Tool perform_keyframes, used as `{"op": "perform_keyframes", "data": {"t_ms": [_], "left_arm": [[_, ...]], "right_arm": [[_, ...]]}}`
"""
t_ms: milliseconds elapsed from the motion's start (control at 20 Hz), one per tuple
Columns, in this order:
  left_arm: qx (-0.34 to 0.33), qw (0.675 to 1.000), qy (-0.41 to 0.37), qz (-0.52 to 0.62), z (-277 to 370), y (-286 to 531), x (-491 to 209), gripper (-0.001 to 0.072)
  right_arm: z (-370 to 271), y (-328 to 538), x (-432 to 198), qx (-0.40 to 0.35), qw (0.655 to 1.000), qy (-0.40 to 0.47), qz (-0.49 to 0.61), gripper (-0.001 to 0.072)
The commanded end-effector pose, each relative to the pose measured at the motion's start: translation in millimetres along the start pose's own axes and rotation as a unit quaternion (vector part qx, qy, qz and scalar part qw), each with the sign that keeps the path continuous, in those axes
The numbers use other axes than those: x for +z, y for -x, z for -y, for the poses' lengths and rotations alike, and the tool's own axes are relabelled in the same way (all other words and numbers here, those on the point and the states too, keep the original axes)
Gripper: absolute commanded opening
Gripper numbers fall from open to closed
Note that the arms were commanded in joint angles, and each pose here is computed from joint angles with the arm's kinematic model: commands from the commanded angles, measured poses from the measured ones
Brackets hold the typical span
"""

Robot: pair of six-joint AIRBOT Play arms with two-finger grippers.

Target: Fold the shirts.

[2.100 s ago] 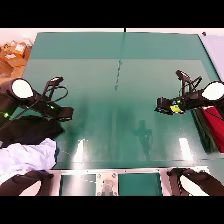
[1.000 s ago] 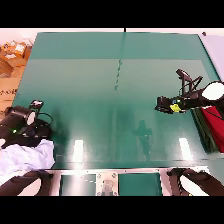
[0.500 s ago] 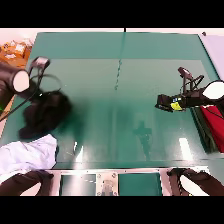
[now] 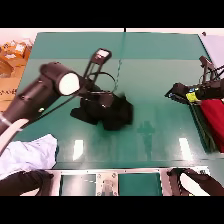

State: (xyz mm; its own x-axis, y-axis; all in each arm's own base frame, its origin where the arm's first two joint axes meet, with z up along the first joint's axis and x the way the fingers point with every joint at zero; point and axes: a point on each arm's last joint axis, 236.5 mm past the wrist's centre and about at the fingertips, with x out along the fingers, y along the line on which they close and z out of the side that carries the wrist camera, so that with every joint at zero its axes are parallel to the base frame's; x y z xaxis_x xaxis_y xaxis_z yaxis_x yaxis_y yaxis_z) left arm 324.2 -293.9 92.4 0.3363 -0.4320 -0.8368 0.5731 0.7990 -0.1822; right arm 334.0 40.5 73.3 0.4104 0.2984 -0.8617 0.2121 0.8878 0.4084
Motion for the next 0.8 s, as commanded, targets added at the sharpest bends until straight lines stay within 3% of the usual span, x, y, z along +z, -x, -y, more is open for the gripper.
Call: {"op": "perform_keyframes", "data": {"t_ms": [0, 300, 500, 650, 750], "left_arm": [[-0.006, 0.998, 0.017, -0.060, -26, -6, -18, 0.0601], [0.060, 0.966, 0.204, -0.149, -165, 14, -97, 0.0601], [0.068, 0.942, 0.287, -0.158, -198, -29, -161, 0.0601], [0.065, 0.940, 0.319, -0.099, -210, -60, -152, 0.0600], [0.028, 0.938, 0.338, -0.076, -204, -82, -139, 0.0599]], "right_arm": [[17, 6, -2, -0.011, 1.000, -0.022, -0.014, 0.0410], [49, -49, -47, -0.017, 0.996, -0.051, -0.068, 0.0410], [46, -101, -71, 0.036, 0.990, -0.066, -0.121, 0.0409], [30, -133, -64, 0.090, 0.984, -0.084, -0.126, 0.0407], [21, -153, -66, 0.106, 0.981, -0.085, -0.140, 0.0406]]}}
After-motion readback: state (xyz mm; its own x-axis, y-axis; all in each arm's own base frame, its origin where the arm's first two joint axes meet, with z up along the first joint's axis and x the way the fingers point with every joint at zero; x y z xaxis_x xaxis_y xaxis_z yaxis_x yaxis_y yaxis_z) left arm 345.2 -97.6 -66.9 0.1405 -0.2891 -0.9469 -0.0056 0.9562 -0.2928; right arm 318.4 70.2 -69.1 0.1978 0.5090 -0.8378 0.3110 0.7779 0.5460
